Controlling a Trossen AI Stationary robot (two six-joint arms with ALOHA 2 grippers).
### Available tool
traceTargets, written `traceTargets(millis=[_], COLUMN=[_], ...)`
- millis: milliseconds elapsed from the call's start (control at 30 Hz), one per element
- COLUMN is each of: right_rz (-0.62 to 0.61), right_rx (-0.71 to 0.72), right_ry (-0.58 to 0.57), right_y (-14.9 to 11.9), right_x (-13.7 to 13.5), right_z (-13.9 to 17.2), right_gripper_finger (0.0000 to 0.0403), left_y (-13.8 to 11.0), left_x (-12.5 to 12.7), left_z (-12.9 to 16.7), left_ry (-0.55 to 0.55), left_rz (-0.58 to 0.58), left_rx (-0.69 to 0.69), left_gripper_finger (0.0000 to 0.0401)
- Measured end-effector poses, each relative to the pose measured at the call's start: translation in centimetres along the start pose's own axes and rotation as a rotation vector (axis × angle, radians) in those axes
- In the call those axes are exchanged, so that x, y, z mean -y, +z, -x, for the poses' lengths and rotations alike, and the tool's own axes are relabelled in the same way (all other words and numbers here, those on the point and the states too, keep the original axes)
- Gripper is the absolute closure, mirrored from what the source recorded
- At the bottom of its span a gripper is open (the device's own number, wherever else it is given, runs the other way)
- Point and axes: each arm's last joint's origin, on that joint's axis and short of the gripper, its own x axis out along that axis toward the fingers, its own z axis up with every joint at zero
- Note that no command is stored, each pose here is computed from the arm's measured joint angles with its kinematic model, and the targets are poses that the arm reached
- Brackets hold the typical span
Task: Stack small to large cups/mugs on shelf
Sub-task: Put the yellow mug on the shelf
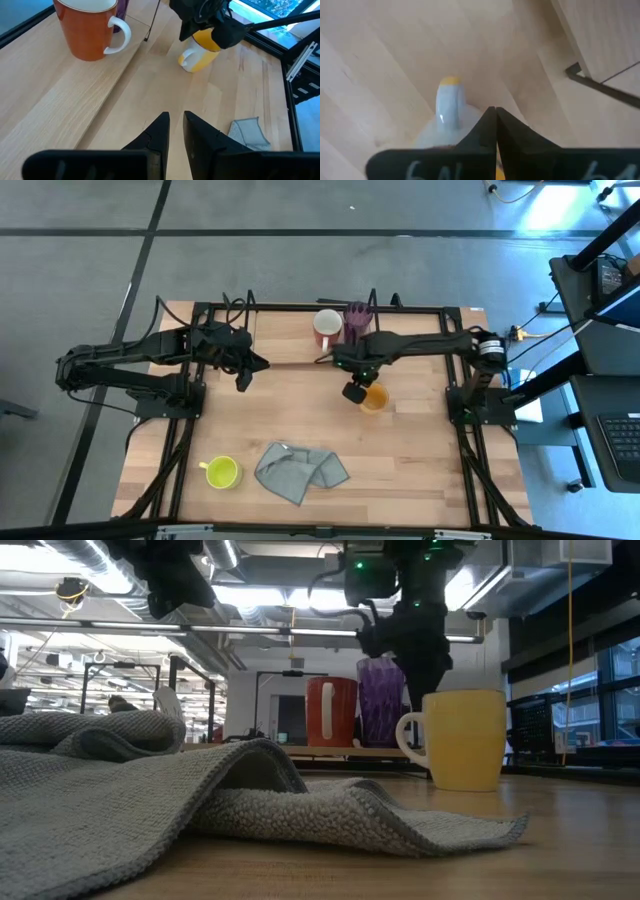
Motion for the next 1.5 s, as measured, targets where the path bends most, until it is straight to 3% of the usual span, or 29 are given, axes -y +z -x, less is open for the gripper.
traceTargets(millis=[467,1033,1500], right_rz=[0.065,0.091,-0.028], right_rx=[-0.023,-0.1,-0.052], right_ry=[0.038,0.163,0.176], right_y=[-0.5,-3.8,-7.7], right_x=[-2.1,-7.5,-10.8], right_z=[-0.3,0.1,2.9], right_gripper_finger=[0.0392,0.039,0.0389], left_y=[0.0,0.0,0.0], left_x=[0.0,0.0,0.0], left_z=[0.0,0.0,0.0], left_ry=[0.001,0.0,0.001], left_rz=[-0.008,-0.012,-0.011], left_rx=[-0.002,-0.002,-0.002], left_gripper_finger=[0.0352,0.0352,0.0352])
